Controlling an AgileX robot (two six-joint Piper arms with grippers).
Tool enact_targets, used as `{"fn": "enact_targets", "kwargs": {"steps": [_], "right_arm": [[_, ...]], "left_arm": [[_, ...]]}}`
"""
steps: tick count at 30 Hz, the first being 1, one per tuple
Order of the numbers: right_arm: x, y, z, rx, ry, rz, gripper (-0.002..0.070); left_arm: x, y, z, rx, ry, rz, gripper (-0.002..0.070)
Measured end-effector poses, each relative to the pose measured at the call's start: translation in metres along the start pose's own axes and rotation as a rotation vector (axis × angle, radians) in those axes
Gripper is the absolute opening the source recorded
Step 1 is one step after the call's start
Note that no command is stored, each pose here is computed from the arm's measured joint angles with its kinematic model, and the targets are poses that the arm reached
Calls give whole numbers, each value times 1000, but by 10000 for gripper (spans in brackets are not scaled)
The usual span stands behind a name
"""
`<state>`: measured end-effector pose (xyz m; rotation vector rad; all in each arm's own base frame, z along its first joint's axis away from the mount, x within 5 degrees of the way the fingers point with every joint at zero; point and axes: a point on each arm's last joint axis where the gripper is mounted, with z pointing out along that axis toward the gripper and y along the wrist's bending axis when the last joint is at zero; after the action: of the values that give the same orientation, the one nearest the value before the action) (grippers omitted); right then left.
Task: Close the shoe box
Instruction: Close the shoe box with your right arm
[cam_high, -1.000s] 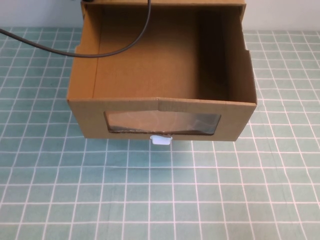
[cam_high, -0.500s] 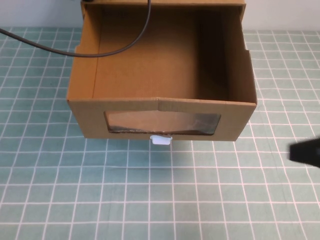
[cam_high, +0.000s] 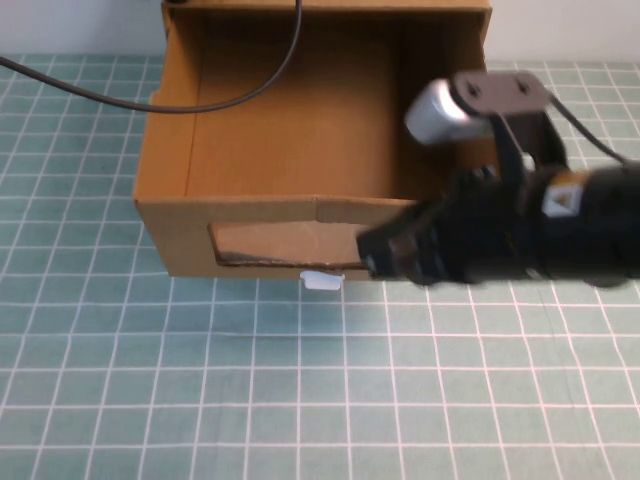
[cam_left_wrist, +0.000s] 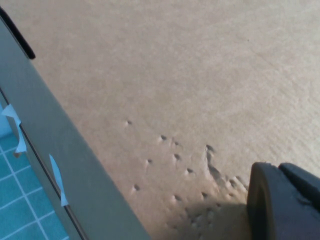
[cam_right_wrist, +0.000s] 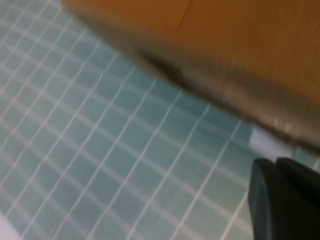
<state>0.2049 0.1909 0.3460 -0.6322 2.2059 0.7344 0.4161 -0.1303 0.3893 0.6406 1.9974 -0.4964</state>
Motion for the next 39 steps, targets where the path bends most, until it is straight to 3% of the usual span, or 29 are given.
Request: {"fn": "enact_targets", "kwargs": {"steps": [15,21,25,29,39], "right_arm": [[-51,-15,54,42,-60,11,-11],[-59,-6,35,12,-32,-40,-11],[-60,4,7,-11,-27,-68,-11],[-49,10,-10,-39,98,-83,-11],[-33,0,12,-13,183,-45,-11]], "left_arm": [[0,0,0,-2,2,2,-5],[0,0,0,-2,2,2,-5],[0,0,0,-2,2,2,-5],[0,0,0,-3,3,3,-5],[0,0,0,-4,4,4,-5]]}}
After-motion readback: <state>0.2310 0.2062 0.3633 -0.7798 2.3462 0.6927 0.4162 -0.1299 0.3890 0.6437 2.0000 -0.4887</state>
